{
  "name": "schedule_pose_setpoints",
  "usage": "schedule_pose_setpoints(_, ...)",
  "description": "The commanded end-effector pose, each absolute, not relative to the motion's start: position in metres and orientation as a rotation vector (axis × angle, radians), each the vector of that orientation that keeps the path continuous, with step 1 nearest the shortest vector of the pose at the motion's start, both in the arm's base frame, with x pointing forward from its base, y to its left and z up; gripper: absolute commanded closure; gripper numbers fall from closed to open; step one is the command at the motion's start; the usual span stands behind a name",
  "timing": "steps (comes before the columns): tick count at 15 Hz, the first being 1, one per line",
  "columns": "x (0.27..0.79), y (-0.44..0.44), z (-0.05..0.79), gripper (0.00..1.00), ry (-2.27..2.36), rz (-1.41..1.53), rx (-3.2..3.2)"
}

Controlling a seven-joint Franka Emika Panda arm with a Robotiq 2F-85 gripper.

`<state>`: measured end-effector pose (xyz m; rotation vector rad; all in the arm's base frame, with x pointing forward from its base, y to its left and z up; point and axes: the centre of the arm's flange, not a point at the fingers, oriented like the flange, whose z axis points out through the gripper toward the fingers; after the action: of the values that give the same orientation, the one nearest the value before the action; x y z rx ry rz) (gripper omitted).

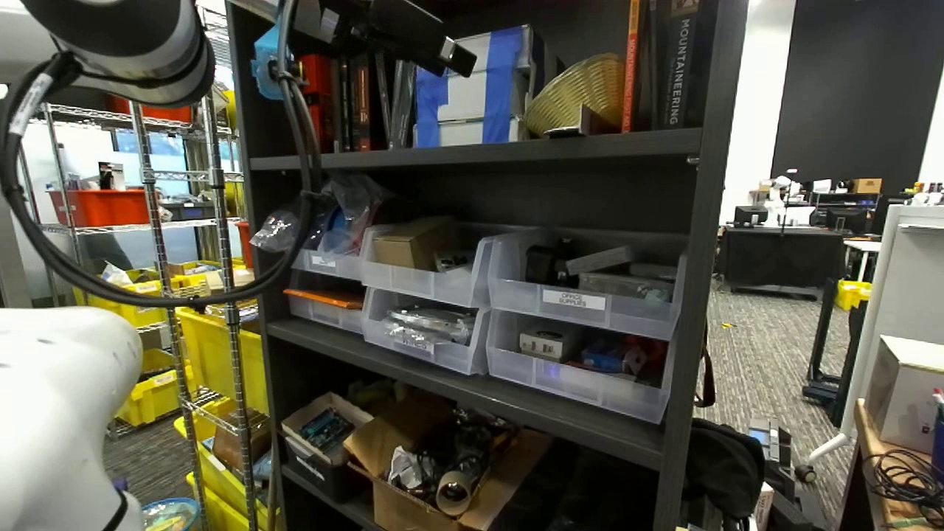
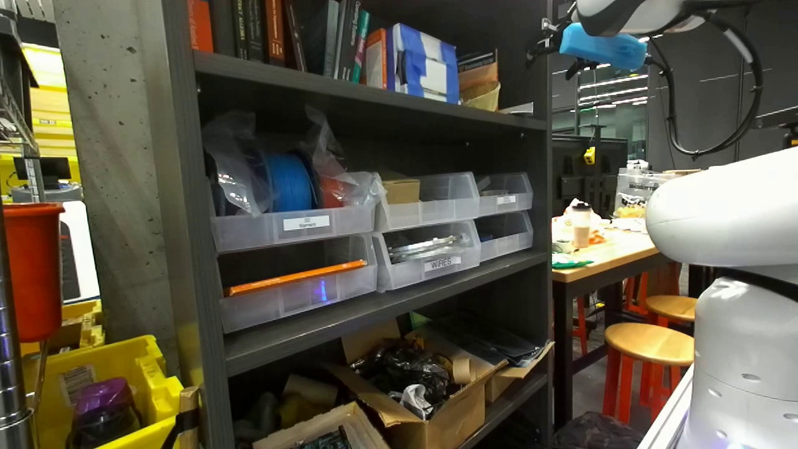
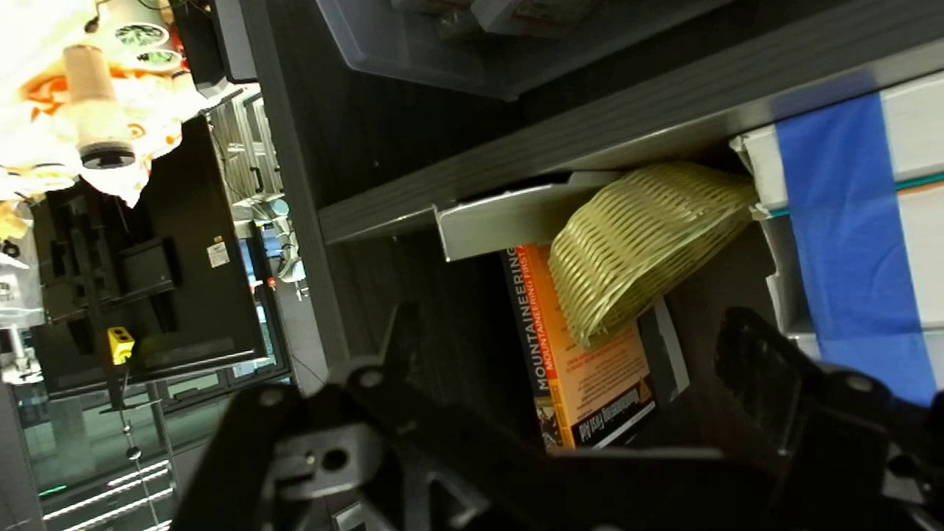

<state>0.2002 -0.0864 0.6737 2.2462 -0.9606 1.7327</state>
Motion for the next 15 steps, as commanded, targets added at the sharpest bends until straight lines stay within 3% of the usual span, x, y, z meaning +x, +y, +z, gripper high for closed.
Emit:
schedule_pose_setpoints(1,0.217,-0.097,0.702,0.0,-1.064,1.759,2.209)
schedule_pose_setpoints(7,0.247,-0.108,0.742,0.0,-1.205,1.719,2.339)
schedule_pose_setpoints(15,0.251,-0.108,0.729,0.0,-1.212,1.692,2.372)
